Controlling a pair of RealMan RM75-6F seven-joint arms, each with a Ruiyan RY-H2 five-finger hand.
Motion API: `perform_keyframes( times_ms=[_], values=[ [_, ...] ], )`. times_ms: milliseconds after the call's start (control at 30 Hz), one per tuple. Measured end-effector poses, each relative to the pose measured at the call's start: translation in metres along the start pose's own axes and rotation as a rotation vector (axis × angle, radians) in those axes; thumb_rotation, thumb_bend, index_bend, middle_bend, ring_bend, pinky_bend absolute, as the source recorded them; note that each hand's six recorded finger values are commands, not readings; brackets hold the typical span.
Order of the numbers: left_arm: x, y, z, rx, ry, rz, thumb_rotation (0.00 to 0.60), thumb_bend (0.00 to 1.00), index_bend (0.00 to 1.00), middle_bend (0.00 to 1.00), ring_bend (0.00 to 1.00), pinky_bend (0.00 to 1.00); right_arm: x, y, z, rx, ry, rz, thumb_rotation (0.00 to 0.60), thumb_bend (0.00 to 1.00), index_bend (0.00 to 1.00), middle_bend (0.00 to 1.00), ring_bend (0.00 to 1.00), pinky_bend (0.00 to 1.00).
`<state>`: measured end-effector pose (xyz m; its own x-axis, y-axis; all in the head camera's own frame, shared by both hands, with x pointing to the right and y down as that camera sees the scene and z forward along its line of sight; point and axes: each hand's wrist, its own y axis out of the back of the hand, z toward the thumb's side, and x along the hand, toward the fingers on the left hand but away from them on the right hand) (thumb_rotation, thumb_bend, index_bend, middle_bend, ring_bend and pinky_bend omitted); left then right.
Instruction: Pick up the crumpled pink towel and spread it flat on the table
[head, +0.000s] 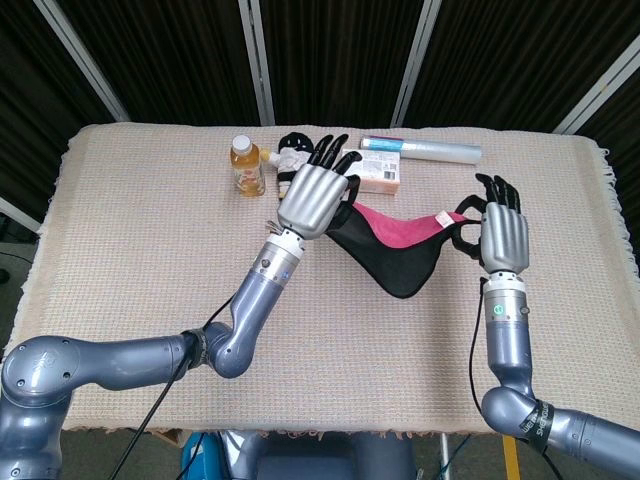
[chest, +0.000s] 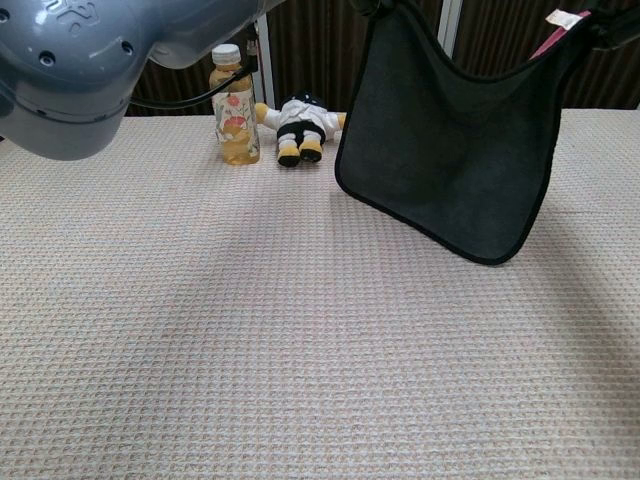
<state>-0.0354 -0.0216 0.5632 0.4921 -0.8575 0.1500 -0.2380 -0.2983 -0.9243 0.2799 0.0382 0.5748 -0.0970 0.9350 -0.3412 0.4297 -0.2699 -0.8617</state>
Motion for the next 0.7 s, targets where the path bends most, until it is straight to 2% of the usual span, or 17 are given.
perform_keyframes(
  times_ms=[167, 433, 700],
  values=[
    [-0.002, 0.000, -0.011, -0.006, 0.011, 0.001, 0.600, 0.48, 0.60, 0.20, 0.00, 0.00, -0.007, 0.000, 0.019, 0.042, 0.028, -0.013, 0.600, 0.59, 0.66, 0.15, 0.00, 0.00],
    [0.003, -0.006, -0.013, -0.017, 0.021, 0.007, 0.600, 0.48, 0.60, 0.21, 0.00, 0.00, -0.027, 0.007, 0.038, 0.064, 0.030, -0.060, 0.600, 0.59, 0.66, 0.15, 0.00, 0.00],
    [0.015, -0.006, -0.019, -0.035, 0.058, 0.049, 0.600, 0.48, 0.60, 0.21, 0.00, 0.00, -0.050, 0.010, 0.058, 0.065, 0.044, -0.087, 0.600, 0.59, 0.66, 0.15, 0.00, 0.00]
  ],
)
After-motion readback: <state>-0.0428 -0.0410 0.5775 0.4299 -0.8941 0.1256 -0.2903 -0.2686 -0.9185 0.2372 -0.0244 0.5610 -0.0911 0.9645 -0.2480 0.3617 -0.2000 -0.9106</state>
